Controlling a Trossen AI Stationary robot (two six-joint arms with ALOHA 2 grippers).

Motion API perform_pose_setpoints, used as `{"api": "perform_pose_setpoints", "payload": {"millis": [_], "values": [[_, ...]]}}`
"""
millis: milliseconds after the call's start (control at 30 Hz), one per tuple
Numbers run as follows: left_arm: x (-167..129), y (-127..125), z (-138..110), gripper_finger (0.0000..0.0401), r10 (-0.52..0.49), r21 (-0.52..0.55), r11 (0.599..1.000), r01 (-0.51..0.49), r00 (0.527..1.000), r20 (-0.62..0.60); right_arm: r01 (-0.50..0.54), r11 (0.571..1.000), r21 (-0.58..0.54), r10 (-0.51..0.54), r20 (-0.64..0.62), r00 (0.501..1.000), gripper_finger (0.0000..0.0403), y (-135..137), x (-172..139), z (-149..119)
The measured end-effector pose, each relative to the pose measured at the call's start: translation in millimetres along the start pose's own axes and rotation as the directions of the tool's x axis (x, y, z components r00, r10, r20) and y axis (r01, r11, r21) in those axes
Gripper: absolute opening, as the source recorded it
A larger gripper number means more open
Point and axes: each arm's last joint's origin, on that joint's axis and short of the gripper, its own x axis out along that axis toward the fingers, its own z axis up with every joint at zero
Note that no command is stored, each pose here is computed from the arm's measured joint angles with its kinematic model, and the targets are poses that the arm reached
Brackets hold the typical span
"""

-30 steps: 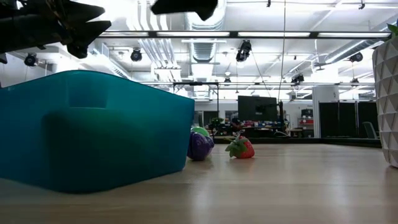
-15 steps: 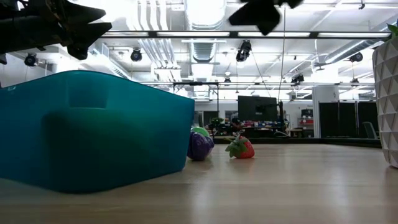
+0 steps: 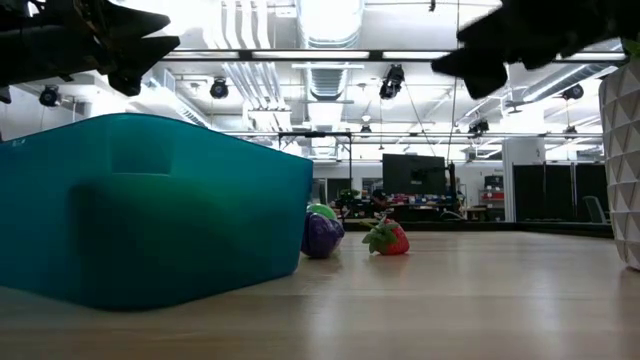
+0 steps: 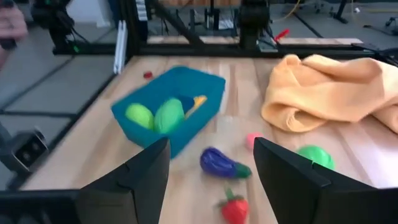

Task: Pick and placing Produce into tupperware
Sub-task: Put the strawberry into the blue bin

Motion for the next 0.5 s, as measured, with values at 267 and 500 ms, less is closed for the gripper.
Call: {"api": "perform_pose_setpoints", "payload": {"millis": [267,500], "values": [[0.0,0.0,-0.1,0.0206,0.0,0.001,1.0,0.0,1.0,-0.001,0.103,0.993,0.065,-0.099,-0.068,0.993,0.0248,-5.8,10.3,-13.0],[0.0,0.0,0.1,0.0206,0.0,0.002,1.0,0.0,1.0,0.0,0.091,0.995,0.041,-0.086,-0.114,0.99,0.0341,-2.8,24.0,-11.3]]}}
